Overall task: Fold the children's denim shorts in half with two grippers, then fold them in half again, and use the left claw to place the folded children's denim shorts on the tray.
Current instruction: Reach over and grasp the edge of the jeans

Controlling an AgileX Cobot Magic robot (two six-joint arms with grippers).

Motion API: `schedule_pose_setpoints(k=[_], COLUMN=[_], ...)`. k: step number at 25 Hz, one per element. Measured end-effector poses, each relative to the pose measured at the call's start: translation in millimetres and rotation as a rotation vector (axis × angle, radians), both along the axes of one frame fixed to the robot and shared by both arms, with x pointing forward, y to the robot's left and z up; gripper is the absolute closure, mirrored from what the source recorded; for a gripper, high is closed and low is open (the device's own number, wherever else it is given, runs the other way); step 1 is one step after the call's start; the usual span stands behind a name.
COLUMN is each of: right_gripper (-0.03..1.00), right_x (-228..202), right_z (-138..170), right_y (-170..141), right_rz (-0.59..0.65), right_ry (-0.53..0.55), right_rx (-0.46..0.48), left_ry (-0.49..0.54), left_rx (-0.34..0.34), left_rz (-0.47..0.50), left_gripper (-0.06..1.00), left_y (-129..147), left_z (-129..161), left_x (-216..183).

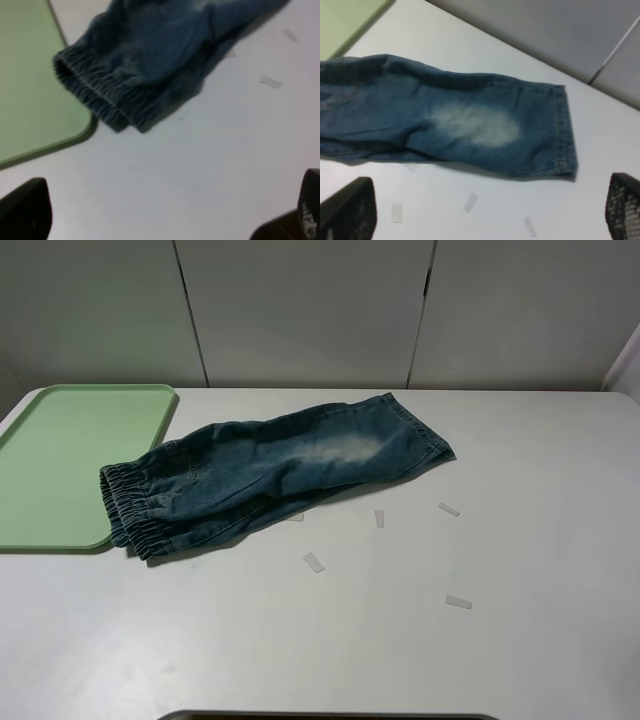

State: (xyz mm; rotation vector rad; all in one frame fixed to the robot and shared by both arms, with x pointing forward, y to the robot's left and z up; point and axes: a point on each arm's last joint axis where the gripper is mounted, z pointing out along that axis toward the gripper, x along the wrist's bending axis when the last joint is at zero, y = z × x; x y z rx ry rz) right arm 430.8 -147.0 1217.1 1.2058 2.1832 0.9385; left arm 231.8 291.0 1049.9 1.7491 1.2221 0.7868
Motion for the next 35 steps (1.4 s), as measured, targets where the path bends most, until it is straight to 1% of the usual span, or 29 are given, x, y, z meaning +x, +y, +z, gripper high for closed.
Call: schedule_pose_setpoints(k=[1, 3, 4, 5, 7, 9, 13, 14, 18, 25, 29, 31, 32, 34, 35], right_gripper=[0.27, 0.27, 0.27, 0.27, 0.27, 0.27, 0.27, 0.27, 0.27, 0.27, 0.27, 0.27, 0.27, 0.27, 0.27], right_x=[-0.3, -1.3, -1.6, -1.8, -2.0, -2.0, -2.0, -2.0, 0.3, 1.2, 0.6, 5.4, 5.4, 24.6, 32.8], right_z=[-0.1, -0.5, -0.6, -0.7, -0.8, -0.8, -0.9, -4.8, -41.2, -94.3, -99.1, -98.4, -98.4, -100.0, -103.8], right_y=[0.4, 1.6, 1.8, 1.9, 2.0, 2.0, 2.0, 2.0, 3.5, 5.5, 6.1, 2.6, 2.6, -10.0, -13.0], right_rz=[-0.005, -0.006, -0.006, -0.005, -0.005, -0.005, -0.003, 0.004, 0.029, 0.054, 0.056, 0.035, 0.035, 0.004, -0.004], right_ry=[0.008, 0.025, 0.029, 0.033, 0.035, 0.035, 0.035, 0.041, 0.099, 0.165, 0.179, 0.182, 0.182, 0.178, 0.189], right_rx=[0.012, 0.032, 0.036, 0.038, 0.039, 0.039, 0.036, 0.02, -0.08, -0.152, -0.14, -0.104, -0.104, -0.045, -0.03], left_ry=[0.0, 0.0, 0.0, 0.0, 0.0, 0.0, 0.0, 0.0, 0.0, 0.0, 0.0, 0.0, 0.0, 0.0, 0.0], left_rx=[0.0, 0.0, 0.0, 0.0, 0.0, 0.0, 0.0, 0.0, 0.0, 0.0, 0.0, 0.0, 0.0, 0.0, 0.0], left_rz=[0.018, 0.104, 0.126, 0.126, 0.182, 0.214, 0.222, 0.222, 0.222, 0.222, 0.222, 0.222, 0.222, 0.222, 0.222], left_gripper=[-0.04, -0.04, -0.04, -0.04, -0.04, -0.04, -0.04, -0.04, -0.04, -0.04, -0.04, -0.04, -0.04, -0.04, -0.04], left_y=[-0.1, -0.7, -0.8, -0.8, -1.1, -1.3, -1.3, -1.3, -1.3, -1.3, -1.3, -1.3, -1.3, -1.3, -1.3], left_z=[0.0, 0.0, 0.0, 0.0, 0.0, 0.0, 0.0, 0.0, 0.0, 0.0, 0.0, 0.0, 0.0, 0.0, 0.0], left_x=[0.2, 1.0, 1.2, 1.2, 1.7, 2.1, 2.1, 2.1, 2.1, 2.1, 2.1, 2.1, 2.1, 2.1, 2.1])
